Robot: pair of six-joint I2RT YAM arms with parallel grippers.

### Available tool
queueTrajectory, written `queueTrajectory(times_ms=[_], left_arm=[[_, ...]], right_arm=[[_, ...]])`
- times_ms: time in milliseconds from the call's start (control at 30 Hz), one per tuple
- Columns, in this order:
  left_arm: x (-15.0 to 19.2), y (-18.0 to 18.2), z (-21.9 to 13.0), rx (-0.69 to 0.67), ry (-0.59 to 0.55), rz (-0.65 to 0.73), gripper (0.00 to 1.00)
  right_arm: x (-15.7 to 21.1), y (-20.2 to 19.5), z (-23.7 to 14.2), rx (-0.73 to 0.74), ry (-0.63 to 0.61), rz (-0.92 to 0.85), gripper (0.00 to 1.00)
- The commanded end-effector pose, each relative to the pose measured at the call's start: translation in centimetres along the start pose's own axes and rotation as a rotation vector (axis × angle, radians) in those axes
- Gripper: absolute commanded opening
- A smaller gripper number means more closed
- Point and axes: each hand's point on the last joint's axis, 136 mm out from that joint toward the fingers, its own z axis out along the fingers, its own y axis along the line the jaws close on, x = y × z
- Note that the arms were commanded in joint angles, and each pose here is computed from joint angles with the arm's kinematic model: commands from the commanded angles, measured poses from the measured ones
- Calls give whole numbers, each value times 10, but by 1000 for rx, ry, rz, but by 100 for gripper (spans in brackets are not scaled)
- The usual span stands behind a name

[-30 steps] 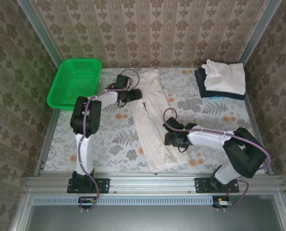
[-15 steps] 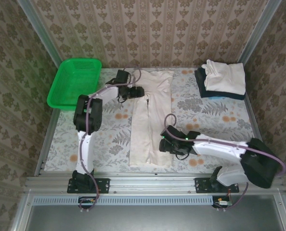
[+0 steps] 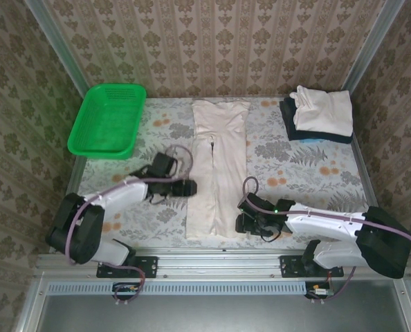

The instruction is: Fold and stack the t-shirts

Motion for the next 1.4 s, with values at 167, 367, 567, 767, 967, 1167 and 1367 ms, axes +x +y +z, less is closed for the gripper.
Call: queueTrajectory(times_ms=[167,367,567,767,967,1167,1367], left_arm=[[78,3,0,-41,55,-34,71],[101,-7,-6,-5,57,-1,57],[121,-8,-15,-39,72,37,63],[131,-12,-14,-30,55,33,64],[130,-22,-6,3,46,34,64],[130,-36,1,59,50,43,45],[124,-53,-1,134,32,55,29]], right_arm=[[5,5,5,6,28,-34,54],[13,-4,0,16,49,-75,26],[13,9,-9,-44,56,-101,34],[20,9,-3,-65,74,-77,42],[21,20,3,-120,67,-69,44],[19,21,1,-129,46,-68,50],[17,29,2,-169,37,-61,41]])
